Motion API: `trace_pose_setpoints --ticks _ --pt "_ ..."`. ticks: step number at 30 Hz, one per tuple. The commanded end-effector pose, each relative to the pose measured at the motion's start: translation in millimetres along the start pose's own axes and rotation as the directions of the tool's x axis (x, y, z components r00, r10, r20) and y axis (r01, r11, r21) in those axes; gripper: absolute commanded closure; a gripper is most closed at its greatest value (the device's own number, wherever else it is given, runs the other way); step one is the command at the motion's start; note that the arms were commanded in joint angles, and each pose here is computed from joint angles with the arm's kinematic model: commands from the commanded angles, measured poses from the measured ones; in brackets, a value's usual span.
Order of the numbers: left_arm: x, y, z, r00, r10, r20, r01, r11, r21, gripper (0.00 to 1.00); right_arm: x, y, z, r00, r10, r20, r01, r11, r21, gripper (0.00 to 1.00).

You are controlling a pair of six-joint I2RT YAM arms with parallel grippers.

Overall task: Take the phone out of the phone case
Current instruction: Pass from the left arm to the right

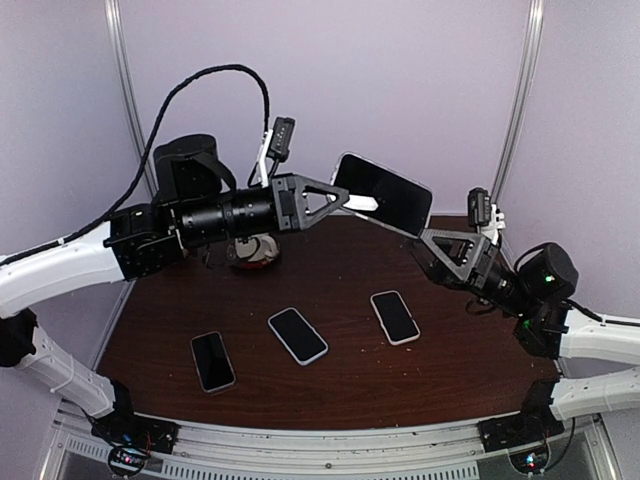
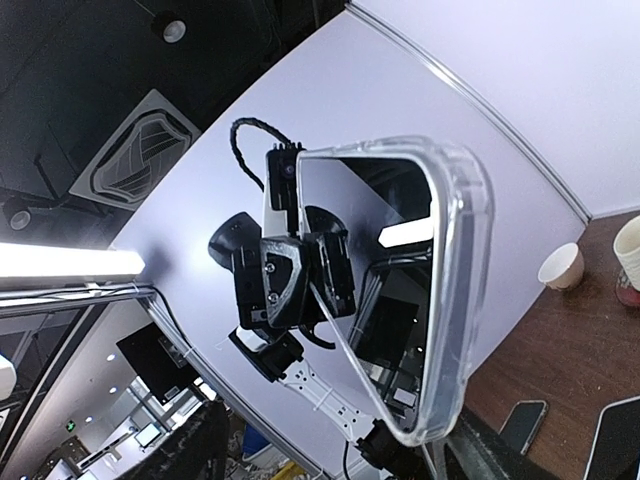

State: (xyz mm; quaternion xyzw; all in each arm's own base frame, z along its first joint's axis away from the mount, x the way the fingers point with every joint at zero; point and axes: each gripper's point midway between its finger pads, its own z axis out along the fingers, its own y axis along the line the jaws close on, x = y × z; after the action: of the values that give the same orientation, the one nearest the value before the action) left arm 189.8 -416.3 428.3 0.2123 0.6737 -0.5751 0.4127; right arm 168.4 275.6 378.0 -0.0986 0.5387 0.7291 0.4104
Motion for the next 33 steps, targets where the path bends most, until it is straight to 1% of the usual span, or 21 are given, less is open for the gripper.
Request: trace_pose_setpoints --ticks 1,7,10,12,14,23,25,27,30,31,32,33 --pt "-45 -42 -21 0.988 -0.014 0.155 -0.01 0.988 0.156 1.0 -28 32 8 0.994 -0.059 0.091 0.067 0.994 -0.091 0.3" --pt "-46 -45 -25 0.985 -0.044 0.165 0.013 0.983 0.184 1.0 -36 35 15 0.99 -0.088 0.11 0.098 0.991 -0.092 0.32" --pt "-45 -42 -26 0.984 -0.055 0.172 0.024 0.984 0.178 1.0 -35 40 18 0.99 -0.093 0.104 0.105 0.987 -0.122 0.4" --pt "-46 -44 -26 0.983 -0.058 0.174 0.024 0.982 0.189 1.0 -37 46 19 0.99 -0.091 0.106 0.107 0.983 -0.149 0.48" --pt "-46 -44 -26 0.983 -0.056 0.176 0.023 0.983 0.185 1.0 -38 55 21 0.99 -0.101 0.102 0.118 0.977 -0.176 0.54" --pt "-35 -35 -24 0.984 -0.075 0.161 0.047 0.984 0.173 1.0 -42 61 19 0.987 -0.115 0.116 0.136 0.973 -0.188 0.8" --pt "-32 -32 -23 0.985 -0.077 0.153 0.051 0.985 0.167 1.0 -41 61 19 0.987 -0.111 0.116 0.132 0.973 -0.189 0.83" --pt "-28 -33 -23 0.989 -0.065 0.136 0.042 0.984 0.172 1.0 -41 64 18 0.987 -0.113 0.116 0.135 0.97 -0.201 0.88" --pt "-23 -34 -24 0.993 -0.029 0.113 0.009 0.985 0.173 1.0 -40 68 17 0.986 -0.119 0.113 0.141 0.967 -0.214 1.0" --pt "-20 -35 -25 0.995 -0.013 0.101 -0.005 0.984 0.176 1.0 -39 70 17 0.986 -0.128 0.104 0.149 0.963 -0.223 1.0" --pt "-17 -36 -27 0.996 0.004 0.088 -0.02 0.984 0.178 0.97 -37 70 16 0.986 -0.136 0.095 0.154 0.963 -0.222 1.0" --pt "-15 -36 -30 0.997 0.025 0.078 -0.038 0.984 0.173 0.88 -36 70 16 0.986 -0.144 0.088 0.16 0.962 -0.22 1.0"
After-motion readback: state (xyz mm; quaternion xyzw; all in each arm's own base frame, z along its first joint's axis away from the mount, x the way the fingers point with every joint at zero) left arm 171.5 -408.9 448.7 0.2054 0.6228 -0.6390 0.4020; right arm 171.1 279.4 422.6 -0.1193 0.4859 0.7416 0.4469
